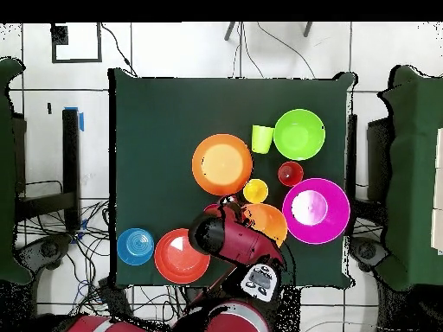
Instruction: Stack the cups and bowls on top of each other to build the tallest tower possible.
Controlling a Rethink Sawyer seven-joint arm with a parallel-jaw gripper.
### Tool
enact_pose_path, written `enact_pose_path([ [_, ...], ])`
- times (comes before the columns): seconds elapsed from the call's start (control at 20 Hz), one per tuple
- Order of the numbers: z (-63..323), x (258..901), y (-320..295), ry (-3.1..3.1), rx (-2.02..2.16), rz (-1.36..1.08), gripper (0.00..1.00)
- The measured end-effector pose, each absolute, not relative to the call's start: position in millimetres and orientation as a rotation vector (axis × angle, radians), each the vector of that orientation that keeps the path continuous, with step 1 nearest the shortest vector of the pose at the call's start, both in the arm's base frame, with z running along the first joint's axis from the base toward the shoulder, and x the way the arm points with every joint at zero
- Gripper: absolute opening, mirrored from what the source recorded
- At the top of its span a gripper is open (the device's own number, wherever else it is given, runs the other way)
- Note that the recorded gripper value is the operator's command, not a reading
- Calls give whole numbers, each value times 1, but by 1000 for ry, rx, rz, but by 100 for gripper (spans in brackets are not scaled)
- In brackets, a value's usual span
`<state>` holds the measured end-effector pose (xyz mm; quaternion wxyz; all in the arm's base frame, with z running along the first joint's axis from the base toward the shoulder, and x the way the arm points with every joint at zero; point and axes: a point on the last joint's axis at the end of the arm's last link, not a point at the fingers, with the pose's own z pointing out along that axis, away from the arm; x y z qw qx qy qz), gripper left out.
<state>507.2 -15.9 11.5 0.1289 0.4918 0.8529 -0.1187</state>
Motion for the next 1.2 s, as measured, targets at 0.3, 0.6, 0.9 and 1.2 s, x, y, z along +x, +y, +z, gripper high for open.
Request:
enact_pose_path([
  [0.3, 21, 512, -15, 2471, 1435, -331, 0],
  [0.6, 24, 513, -16, 2472, 1444, -329, 0],
  [0.9, 27, 513, -16, 2479, 1456, -328, 0],
  [1.2, 42, 518, -13, 2482, 1476, -312, 0],
])
